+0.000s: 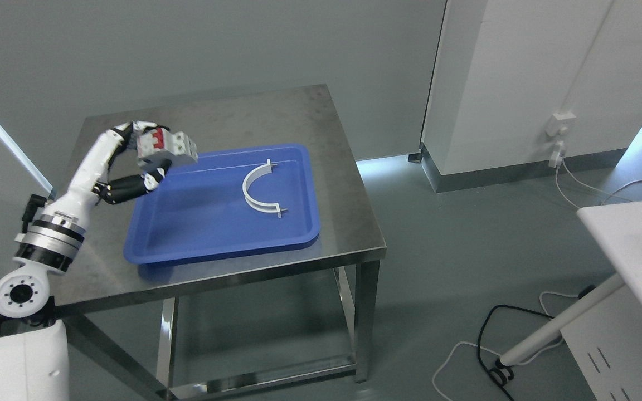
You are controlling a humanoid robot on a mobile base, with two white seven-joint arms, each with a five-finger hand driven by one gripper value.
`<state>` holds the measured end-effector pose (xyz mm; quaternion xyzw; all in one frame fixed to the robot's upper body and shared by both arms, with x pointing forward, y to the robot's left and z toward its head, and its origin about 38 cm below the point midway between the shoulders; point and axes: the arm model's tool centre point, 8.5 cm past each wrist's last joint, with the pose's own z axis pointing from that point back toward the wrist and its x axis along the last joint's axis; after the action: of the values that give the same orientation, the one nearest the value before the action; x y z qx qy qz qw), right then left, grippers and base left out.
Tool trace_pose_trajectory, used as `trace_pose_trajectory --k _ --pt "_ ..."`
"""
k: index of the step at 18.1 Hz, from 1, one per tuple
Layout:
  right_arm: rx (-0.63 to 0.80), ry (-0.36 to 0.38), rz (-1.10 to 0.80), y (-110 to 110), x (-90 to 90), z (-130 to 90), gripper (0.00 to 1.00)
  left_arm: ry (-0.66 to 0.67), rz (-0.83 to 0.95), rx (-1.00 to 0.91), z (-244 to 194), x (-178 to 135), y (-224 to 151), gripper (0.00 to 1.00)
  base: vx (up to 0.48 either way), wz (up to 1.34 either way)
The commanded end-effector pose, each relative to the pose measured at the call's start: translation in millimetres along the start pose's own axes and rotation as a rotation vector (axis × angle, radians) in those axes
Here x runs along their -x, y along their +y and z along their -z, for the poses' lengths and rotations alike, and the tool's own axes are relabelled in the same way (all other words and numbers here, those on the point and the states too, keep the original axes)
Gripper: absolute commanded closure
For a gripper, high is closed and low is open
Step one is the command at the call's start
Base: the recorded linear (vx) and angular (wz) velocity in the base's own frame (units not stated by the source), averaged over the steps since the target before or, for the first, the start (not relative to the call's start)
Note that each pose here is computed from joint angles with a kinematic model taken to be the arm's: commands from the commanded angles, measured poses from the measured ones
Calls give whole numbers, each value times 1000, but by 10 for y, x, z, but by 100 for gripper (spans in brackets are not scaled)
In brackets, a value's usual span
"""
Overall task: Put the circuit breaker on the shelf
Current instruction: 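Hold the breaker in the left hand while turning toward the bin shelf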
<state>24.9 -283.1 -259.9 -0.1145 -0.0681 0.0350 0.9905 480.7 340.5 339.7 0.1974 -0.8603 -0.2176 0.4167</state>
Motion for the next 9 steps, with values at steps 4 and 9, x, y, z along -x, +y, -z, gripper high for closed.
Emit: trace_pose_trajectory --k 4,9 --pt "13 58 -31 -96 73 8 0 -73 -204 -520 -559 21 438 80 -314 -57" --pt "13 58 -31 -96 73 8 0 -81 -193 -463 -732 62 269 81 -363 -21"
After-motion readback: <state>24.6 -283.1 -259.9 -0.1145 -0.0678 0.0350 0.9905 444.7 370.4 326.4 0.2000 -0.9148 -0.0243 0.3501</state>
